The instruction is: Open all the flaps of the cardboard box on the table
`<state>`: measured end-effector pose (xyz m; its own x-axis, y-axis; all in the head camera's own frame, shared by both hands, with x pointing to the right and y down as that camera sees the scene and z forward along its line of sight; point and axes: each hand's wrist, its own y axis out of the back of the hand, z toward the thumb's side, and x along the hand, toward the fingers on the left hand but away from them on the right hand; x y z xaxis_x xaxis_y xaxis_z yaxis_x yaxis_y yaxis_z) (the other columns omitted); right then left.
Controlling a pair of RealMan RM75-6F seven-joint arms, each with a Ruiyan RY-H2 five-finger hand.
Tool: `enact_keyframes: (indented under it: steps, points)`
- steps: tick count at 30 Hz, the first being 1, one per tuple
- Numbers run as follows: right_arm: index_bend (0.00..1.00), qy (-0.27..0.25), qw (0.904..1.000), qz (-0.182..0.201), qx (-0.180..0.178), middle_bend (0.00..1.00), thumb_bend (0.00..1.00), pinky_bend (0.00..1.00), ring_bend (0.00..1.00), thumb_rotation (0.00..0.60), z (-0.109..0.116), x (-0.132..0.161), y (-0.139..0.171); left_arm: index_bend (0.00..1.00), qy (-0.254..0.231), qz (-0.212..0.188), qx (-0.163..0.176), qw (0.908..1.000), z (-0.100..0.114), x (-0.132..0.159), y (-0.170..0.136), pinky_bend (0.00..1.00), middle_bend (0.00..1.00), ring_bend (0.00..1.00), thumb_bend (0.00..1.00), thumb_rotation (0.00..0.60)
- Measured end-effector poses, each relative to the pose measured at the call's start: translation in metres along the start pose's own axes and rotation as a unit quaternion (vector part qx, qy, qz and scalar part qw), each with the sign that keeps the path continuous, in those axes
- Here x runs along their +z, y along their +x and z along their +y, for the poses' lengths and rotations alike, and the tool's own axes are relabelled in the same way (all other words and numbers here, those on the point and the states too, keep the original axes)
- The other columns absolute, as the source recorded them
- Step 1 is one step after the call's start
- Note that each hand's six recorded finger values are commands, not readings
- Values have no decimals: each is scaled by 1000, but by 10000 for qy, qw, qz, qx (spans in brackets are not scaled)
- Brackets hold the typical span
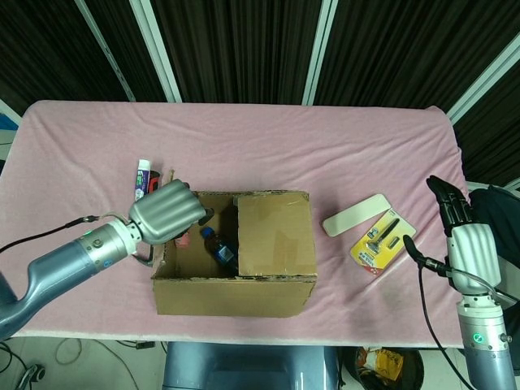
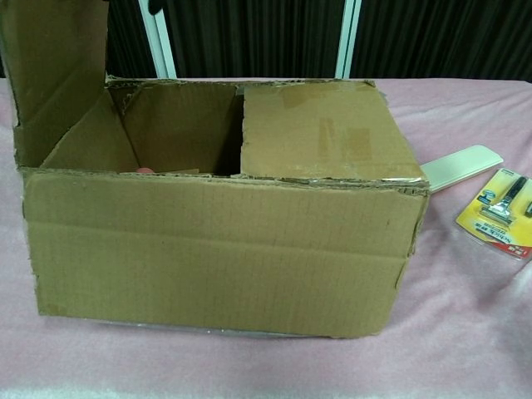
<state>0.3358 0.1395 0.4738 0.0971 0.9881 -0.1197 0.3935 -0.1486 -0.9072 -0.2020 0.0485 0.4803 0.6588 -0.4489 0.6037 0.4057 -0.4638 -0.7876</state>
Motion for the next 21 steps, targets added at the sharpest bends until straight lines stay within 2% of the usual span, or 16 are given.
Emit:
enact_keyframes:
  steps: [8,16,19,21]
  points:
    - [66,6,10000,4,41,110,369,254,114,600,-4,2,0,463,-352,408,208,9983,-9,-22,-43,536,645,512,1000,600]
    - [66,44,9999,-2,95,113,369,254,114,600,-7,2,2,447,-795,1023,173,9914,-42,-48,-99,533,628,502,1000,600]
    - [66,60,9999,-5,144,113,369,254,115,600,-9,3,2,422,-1026,1303,91,9861,-61,-58,-120,508,594,471,913,600]
    - [66,86,9998,11,174,113,370,254,115,600,-11,3,3,365,-1169,1493,68,9818,-74,-65,-133,441,491,387,746,600]
